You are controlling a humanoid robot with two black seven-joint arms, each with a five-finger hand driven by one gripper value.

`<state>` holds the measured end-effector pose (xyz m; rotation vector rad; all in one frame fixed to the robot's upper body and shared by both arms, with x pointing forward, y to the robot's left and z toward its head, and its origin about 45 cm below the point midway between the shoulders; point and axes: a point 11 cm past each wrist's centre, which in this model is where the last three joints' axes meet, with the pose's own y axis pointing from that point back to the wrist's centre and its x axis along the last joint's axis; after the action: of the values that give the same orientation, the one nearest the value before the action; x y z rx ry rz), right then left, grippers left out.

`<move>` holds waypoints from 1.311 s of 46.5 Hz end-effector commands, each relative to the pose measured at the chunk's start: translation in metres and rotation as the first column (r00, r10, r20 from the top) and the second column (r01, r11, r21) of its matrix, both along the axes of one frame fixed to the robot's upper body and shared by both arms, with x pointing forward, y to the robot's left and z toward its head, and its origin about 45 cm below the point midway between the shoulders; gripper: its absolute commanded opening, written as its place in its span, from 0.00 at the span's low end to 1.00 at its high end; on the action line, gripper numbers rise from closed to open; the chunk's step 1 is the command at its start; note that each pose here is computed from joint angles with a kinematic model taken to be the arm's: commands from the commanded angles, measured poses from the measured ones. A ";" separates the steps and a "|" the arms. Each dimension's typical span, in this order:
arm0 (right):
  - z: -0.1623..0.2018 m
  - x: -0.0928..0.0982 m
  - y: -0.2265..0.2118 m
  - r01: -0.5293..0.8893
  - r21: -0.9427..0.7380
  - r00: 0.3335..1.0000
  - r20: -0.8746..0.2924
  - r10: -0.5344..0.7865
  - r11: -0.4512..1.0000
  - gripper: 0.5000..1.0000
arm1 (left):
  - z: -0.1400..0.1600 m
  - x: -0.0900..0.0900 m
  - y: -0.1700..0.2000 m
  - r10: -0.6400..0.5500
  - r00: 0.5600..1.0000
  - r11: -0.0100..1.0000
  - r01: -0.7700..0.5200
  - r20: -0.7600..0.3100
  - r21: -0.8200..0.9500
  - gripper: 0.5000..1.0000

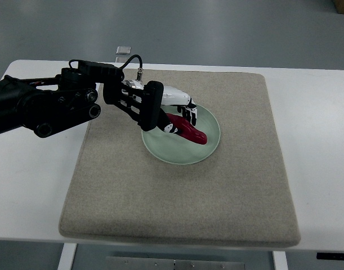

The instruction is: Place red pepper on plate with left hand

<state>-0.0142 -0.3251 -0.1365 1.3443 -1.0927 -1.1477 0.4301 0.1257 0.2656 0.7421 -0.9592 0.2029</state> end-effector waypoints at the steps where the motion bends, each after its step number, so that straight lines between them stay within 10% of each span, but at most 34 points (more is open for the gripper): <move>1: 0.000 0.000 0.000 0.000 0.000 1.000 0.000 0.000 1.000 0.86 | 0.000 0.001 0.001 0.003 1.000 1.000 -0.003 0.001 0.001 0.39; 20: 0.000 0.000 0.000 0.000 0.000 1.000 0.000 0.000 1.000 0.86 | -0.002 0.007 0.010 0.037 0.999 0.999 -0.037 -0.001 0.001 0.47; 35: 0.000 0.000 0.000 0.000 0.000 1.000 0.000 0.000 1.000 0.86 | 0.006 0.056 0.073 0.274 0.954 0.961 -0.275 0.118 -0.009 0.48; 61: 0.000 0.000 0.000 0.000 0.000 1.000 0.000 0.000 1.000 0.86 | 0.035 0.083 0.113 0.603 0.797 0.735 -0.534 0.042 -0.418 0.89</move>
<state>-0.0142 -0.3251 -0.1365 1.3444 -1.0929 -1.1477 0.5099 0.2347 0.2951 0.6939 -0.8389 0.9111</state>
